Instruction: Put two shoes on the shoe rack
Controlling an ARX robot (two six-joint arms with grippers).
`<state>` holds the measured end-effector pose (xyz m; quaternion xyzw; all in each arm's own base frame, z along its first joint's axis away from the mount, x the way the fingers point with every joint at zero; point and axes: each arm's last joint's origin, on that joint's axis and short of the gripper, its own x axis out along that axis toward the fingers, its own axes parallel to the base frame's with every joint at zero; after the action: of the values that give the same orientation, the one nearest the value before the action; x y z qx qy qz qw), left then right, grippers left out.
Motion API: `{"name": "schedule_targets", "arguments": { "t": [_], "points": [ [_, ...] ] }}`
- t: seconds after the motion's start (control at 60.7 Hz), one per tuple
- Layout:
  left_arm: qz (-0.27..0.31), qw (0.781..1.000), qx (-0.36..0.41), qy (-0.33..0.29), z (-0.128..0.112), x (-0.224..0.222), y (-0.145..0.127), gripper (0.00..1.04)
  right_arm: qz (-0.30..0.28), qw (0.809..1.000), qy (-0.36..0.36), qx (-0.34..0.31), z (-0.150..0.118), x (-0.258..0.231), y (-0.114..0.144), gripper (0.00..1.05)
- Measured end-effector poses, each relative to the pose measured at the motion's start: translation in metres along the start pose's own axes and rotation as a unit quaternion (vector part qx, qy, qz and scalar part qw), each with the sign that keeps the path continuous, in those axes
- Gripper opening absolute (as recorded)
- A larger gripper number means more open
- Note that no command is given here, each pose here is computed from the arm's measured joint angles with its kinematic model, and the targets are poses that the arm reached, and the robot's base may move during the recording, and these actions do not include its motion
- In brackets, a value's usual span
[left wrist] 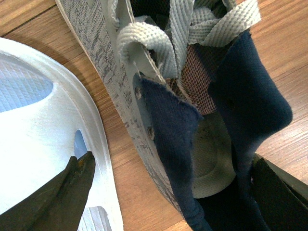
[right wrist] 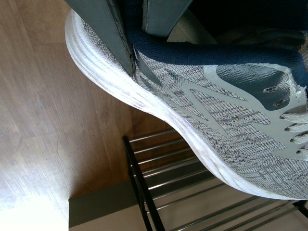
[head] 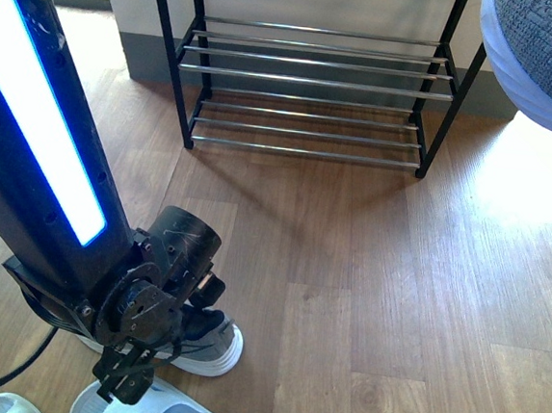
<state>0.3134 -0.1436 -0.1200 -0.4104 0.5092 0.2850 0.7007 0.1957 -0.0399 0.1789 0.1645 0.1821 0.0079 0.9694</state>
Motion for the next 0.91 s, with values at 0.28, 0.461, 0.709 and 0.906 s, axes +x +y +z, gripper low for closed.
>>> {"name": "schedule_targets", "arguments": {
  "t": [0.28, 0.461, 0.709, 0.906],
  "points": [
    [0.001, 1.000, 0.006, -0.002, -0.007, 0.005, -0.003, 0.95, 0.000, 1.000, 0.000, 0.000, 0.000, 0.000, 0.000, 0.01],
    [-0.013, 1.000, 0.007, -0.016, -0.008, -0.014, -0.001, 0.95, 0.000, 1.000, 0.000, 0.000, 0.000, 0.000, 0.000, 0.01],
    [-0.035, 0.999, -0.008, -0.013, -0.013, -0.037, -0.005, 0.95, 0.000, 1.000, 0.000, 0.000, 0.000, 0.000, 0.000, 0.01],
    [-0.012, 1.000, -0.013, 0.003, -0.019, -0.028, 0.006, 0.95, 0.000, 1.000, 0.000, 0.000, 0.000, 0.000, 0.000, 0.01]
  ]
}}
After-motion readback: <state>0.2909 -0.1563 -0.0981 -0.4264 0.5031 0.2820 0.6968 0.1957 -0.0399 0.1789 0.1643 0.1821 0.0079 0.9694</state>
